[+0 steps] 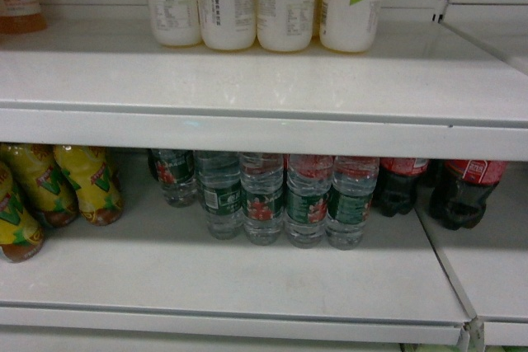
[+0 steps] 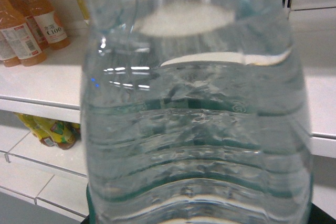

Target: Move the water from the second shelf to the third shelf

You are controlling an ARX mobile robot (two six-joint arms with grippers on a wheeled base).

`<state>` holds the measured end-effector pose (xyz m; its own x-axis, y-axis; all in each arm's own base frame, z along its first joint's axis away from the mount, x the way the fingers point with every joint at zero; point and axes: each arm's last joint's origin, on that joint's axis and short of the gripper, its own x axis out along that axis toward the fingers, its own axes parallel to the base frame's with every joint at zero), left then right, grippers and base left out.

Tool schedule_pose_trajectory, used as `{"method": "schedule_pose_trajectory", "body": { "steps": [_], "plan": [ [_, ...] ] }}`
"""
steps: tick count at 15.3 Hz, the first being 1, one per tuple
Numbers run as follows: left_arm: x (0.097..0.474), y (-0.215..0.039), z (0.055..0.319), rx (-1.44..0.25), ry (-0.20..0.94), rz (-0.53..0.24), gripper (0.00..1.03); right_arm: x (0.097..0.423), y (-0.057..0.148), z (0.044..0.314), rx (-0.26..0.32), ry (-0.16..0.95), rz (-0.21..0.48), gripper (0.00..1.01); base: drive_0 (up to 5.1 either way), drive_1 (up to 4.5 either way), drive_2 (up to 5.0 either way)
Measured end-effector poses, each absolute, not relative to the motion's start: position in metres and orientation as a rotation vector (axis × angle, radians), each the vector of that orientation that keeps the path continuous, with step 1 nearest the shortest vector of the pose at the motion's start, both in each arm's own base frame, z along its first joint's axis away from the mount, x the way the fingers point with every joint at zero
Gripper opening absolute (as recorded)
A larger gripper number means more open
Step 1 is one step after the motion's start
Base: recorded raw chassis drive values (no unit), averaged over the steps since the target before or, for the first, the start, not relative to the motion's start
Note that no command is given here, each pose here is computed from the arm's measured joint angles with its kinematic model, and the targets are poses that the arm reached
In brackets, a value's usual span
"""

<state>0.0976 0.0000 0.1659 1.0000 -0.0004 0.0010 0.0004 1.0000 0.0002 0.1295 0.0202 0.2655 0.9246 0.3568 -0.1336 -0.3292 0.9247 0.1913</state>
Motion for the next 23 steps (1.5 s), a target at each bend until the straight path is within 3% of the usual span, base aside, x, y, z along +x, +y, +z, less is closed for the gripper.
{"method": "schedule_pose_trajectory", "body": {
  "steps": [13, 23],
  "plan": [
    [0.0976, 0.0000, 0.1657, 0.000, 0.001, 0.000, 0.98, 0.1294, 0.0202, 0.2649, 0.167, 0.173, 0.353, 0.42, 0.0, 0.00, 0.0],
    [0.0976, 0.0000, 0.1657, 0.000, 0.002, 0.000, 0.98, 0.1296, 0.0195, 0.2648, 0.167, 0.173, 0.345, 0.42, -4.3, 2.16, 2.2]
  ]
}}
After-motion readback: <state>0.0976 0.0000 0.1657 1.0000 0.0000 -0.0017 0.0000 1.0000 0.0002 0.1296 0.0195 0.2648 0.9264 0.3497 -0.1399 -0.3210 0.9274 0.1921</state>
